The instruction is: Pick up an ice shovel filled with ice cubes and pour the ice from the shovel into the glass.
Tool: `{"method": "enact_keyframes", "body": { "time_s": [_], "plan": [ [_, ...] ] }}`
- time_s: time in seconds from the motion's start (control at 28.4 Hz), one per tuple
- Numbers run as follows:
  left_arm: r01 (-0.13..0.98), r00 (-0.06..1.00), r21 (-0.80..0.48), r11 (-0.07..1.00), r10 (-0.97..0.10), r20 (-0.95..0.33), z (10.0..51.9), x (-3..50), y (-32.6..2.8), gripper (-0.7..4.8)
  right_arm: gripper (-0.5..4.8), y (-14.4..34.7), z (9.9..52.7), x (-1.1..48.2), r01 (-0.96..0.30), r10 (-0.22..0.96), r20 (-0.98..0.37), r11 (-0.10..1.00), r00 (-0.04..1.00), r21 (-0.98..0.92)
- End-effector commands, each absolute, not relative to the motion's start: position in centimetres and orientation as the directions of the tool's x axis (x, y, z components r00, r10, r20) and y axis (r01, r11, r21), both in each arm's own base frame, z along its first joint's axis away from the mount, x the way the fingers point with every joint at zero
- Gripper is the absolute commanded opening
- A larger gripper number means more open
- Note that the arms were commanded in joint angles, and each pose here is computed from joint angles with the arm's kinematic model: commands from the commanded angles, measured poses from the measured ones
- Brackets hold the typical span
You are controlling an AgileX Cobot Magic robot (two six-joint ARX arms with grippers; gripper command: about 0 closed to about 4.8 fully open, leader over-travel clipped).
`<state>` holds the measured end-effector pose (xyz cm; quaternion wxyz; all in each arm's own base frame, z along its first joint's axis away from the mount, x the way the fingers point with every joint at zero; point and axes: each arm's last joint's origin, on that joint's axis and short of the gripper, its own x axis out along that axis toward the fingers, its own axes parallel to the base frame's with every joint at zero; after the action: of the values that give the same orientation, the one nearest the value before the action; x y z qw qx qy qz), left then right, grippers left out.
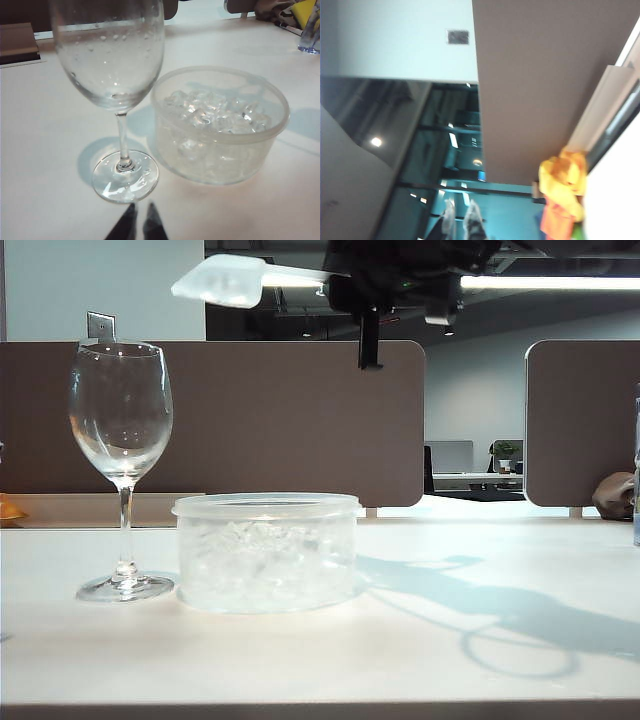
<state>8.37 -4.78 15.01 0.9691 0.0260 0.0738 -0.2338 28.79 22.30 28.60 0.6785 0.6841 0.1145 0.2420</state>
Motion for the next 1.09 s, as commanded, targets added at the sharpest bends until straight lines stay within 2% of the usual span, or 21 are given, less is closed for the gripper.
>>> {"method": "enact_keyframes", "body": {
  "time_s": [0.04, 0.28, 0.74, 1.09],
  "plan": [
    [0.454, 0.882, 0.013, 0.891, -0.447, -0.146, 15.1, 8.4, -4.8, 0.29, -0.06, 22.5, 29.6, 28.8, -0.217, 0.528, 0.175, 0.019, 0.831, 0.976],
    [0.454, 0.882, 0.013, 0.891, -0.447, -0.146, 15.1, 8.4, -4.8, 0.29, -0.06, 23.1, 29.6, 28.5, -0.204, 0.558, 0.128, 0.076, 0.820, 0.976],
    [0.454, 0.882, 0.013, 0.891, -0.447, -0.146, 15.1, 8.4, -4.8, 0.29, -0.06, 23.6, 29.9, 28.3, -0.256, 0.574, 0.137, 0.132, 0.808, 0.958],
    [0.454, 0.882, 0.013, 0.891, -0.447, -0.146, 15.1, 8.4, -4.8, 0.29, -0.06, 24.0, 32.2, 28.7, -0.305, 0.585, 0.154, 0.169, 0.796, 0.937]
  ]
}}
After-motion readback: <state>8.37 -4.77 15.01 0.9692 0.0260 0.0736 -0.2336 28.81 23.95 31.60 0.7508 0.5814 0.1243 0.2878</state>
